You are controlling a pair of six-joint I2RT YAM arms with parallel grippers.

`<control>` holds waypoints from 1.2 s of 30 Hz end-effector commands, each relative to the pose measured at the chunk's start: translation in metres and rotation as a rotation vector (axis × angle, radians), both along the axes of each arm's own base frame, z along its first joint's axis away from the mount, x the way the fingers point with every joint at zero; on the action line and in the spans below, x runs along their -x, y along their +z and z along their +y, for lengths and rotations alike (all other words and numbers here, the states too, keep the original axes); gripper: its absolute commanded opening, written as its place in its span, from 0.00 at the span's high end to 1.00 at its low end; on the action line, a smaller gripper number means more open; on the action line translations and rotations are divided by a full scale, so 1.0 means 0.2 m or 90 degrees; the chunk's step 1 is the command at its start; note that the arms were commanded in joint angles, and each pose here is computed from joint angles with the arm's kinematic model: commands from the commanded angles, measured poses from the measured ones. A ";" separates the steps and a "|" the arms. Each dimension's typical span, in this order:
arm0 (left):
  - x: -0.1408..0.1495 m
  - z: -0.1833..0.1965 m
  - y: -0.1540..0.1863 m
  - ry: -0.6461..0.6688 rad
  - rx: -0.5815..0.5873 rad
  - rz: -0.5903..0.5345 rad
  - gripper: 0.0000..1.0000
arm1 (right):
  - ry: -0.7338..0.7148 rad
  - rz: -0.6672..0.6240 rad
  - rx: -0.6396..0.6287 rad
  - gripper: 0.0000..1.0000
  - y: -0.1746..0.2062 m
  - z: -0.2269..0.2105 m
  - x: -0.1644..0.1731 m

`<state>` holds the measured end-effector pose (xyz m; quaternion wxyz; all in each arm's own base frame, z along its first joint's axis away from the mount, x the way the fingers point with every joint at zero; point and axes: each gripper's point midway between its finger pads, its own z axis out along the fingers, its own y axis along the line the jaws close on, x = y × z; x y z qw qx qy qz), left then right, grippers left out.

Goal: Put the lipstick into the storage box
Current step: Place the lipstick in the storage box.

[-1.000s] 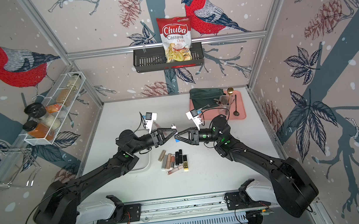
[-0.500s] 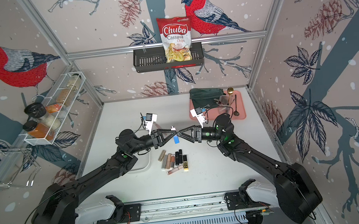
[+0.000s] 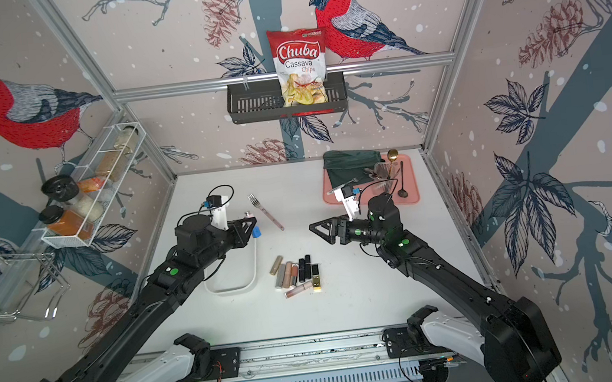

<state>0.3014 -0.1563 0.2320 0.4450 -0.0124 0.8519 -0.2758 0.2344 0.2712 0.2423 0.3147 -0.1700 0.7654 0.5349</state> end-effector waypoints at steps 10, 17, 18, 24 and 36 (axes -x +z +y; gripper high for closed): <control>-0.09 0.23 -0.45 0.082 -0.174 0.164 1.00 | -0.001 -0.024 0.106 0.14 -0.14 0.11 0.04; -0.16 0.27 -0.58 0.088 -0.211 0.208 1.00 | -0.008 -0.022 0.119 0.14 -0.17 0.09 0.05; -0.17 0.27 -0.61 0.087 -0.215 0.216 1.00 | -0.009 -0.021 0.121 0.14 -0.18 0.09 0.05; -0.18 0.28 -0.75 0.068 -0.231 0.261 1.00 | -0.010 -0.017 0.127 0.13 -0.20 0.09 0.04; -0.21 0.23 -0.88 0.036 -0.228 0.304 1.00 | -0.053 0.004 0.169 0.13 -0.29 0.02 -0.01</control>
